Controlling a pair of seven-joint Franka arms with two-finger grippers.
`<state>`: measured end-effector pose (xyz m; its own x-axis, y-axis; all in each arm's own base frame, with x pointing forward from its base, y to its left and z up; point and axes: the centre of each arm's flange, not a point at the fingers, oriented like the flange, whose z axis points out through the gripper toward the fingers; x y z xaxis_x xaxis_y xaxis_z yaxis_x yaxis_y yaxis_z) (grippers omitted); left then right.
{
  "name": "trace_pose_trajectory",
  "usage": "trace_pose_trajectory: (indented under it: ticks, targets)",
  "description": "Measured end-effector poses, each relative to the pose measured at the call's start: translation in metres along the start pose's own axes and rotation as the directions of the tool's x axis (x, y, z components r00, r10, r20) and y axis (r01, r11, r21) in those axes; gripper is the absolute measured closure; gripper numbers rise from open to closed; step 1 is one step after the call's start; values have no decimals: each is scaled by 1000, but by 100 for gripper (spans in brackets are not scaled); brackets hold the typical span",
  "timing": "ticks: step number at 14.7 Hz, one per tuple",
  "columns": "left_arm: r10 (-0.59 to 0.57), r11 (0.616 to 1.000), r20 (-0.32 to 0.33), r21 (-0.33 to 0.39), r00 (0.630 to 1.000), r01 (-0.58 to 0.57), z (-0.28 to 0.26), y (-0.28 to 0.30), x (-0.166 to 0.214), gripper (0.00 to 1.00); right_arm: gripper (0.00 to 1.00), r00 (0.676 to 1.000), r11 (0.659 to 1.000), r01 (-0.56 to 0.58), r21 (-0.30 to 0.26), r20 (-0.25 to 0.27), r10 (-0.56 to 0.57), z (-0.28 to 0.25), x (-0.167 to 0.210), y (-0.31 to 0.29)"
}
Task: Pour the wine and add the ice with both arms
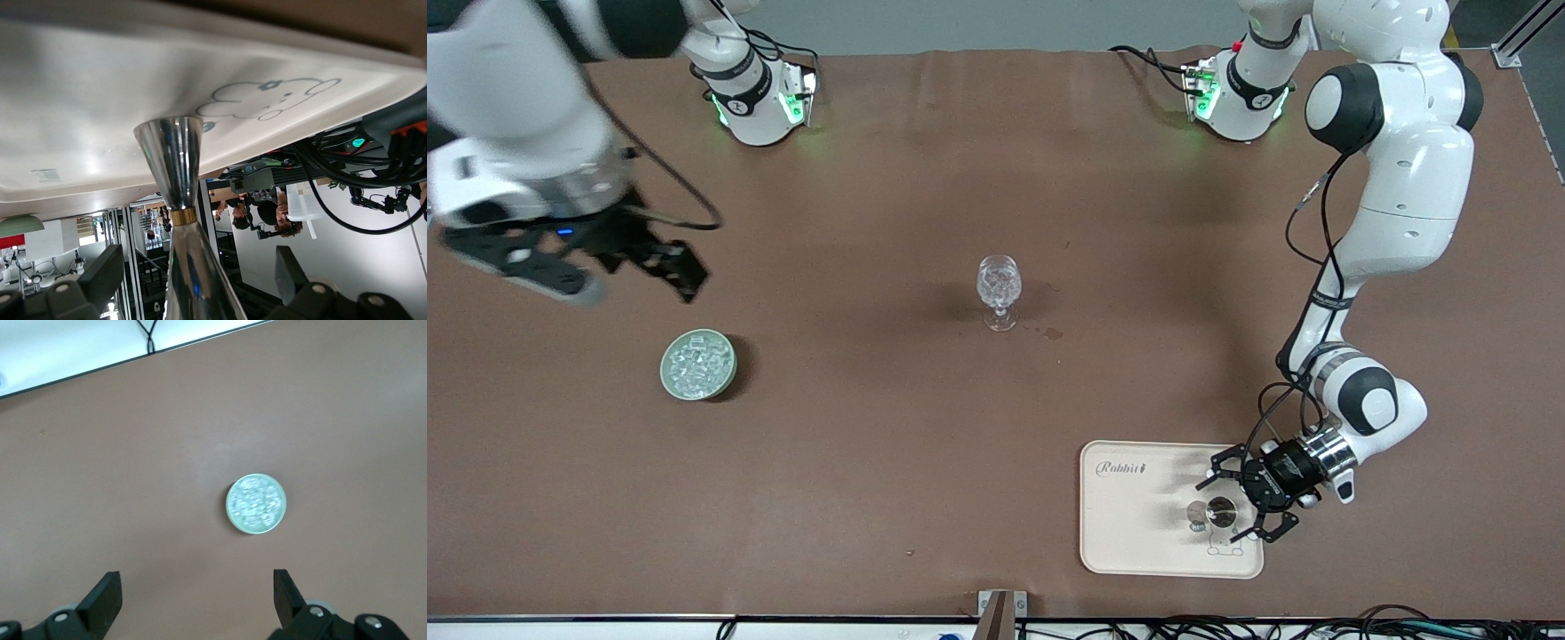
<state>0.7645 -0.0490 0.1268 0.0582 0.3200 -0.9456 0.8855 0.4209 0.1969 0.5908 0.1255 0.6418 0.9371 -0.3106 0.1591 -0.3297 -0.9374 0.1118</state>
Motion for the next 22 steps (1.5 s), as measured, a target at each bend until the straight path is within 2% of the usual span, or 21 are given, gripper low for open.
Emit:
trace_pose_trajectory:
  ticks: [4,9,12,14,16,19,22]
  targets:
    - [33,998,38,54,999,-35,-32,16,0,0,0,998,999,48,21,27,-49,3,31,88]
    - [143,983,-20,116,989,-140,-59,35,-21,0,0,989,990,135,31,58,-137,14,40,167]
    - [241,954,-51,195,969,-227,-92,53,-43,0,0,988,990,132,51,70,-135,16,38,193]
    - [342,915,-100,262,934,-307,-116,68,-73,0,0,987,987,139,82,73,-145,16,37,189]
    - [425,874,-173,334,888,-353,-133,79,-111,0,0,984,984,154,89,72,-161,15,35,180]
    - [569,785,-251,449,783,-427,-147,87,-169,0,0,982,982,162,92,83,-170,15,32,176]
    - [670,709,-273,511,690,-486,-150,89,-222,0,0,982,983,158,92,87,-166,15,32,178]
